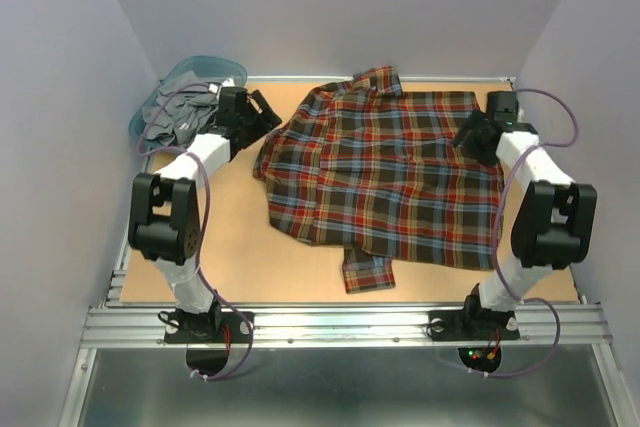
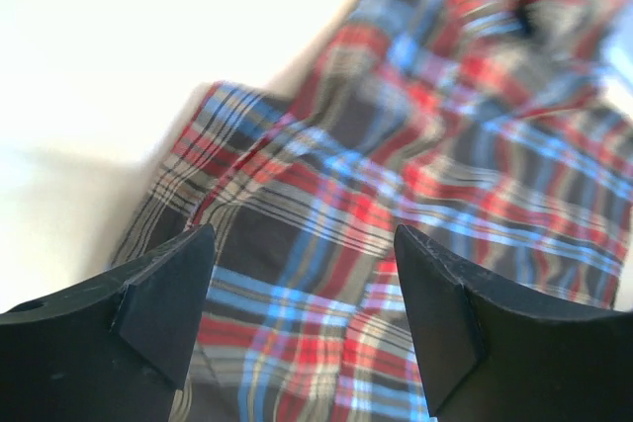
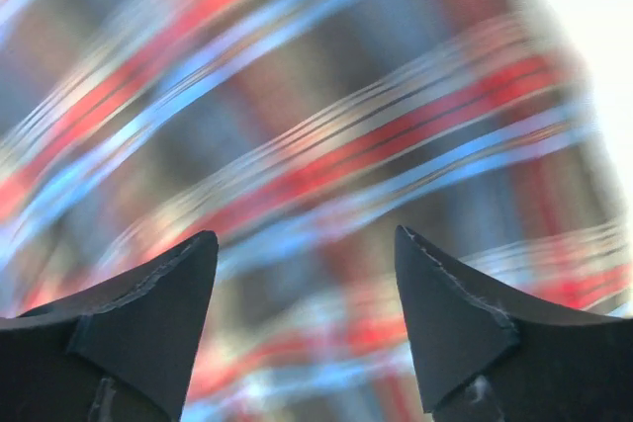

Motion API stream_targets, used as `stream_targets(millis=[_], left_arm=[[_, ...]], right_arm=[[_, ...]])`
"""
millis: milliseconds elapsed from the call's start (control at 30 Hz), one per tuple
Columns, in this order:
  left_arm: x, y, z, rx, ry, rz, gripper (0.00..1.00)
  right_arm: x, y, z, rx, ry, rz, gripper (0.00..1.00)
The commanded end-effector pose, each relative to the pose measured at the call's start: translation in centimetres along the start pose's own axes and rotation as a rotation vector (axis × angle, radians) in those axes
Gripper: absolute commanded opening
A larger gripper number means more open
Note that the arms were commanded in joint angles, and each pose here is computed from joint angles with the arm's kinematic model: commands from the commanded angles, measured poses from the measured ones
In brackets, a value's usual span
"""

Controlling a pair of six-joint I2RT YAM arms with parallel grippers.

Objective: Fold and stack the long sleeve shirts
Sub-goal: Flatten the shirt out

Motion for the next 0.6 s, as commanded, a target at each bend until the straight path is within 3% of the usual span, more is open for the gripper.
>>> stream_targets(millis=[0,67,267,433,567], left_arm=[[-1.6,2.4,-6.4,-0.135,-0.036,0.145,0.86],[-0.8,2.5,-7.6,-0.169,0.005,0.18,0.91],[1.9,1.7,-12.3,-0.202,0.11,0.263,0.93],[3.2,1.0,-15.6,-0.232,0.127,0.279,0.92],[3.9,0.4,-16.6,-0.232,0.128,0.286,0.92]], right_arm=[[7.7,-5.4,-6.8,-0.045,0.189,-0.361,0.81],[11.2,-9.3,-9.1,-0.023,0.284,-0.503,0.83],[16.5,-21.9,-14.8,0.071,0.471,-0.831,0.83],[17.0,-30.4,-17.3,0.173,0.503,-0.938,0.78],[15.9,-33.7,-17.4,0.23,0.456,-0.954,0.75]])
Point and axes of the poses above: each gripper's point midway between its finger pads, its own z axis out along the fingers, its own x axis along the line the jaws close on, y = z × x, the point moved 8 cm from there along -z, back along the fingers, and after that the axes turned 9 degrees about -z, right-handed, at the moved point
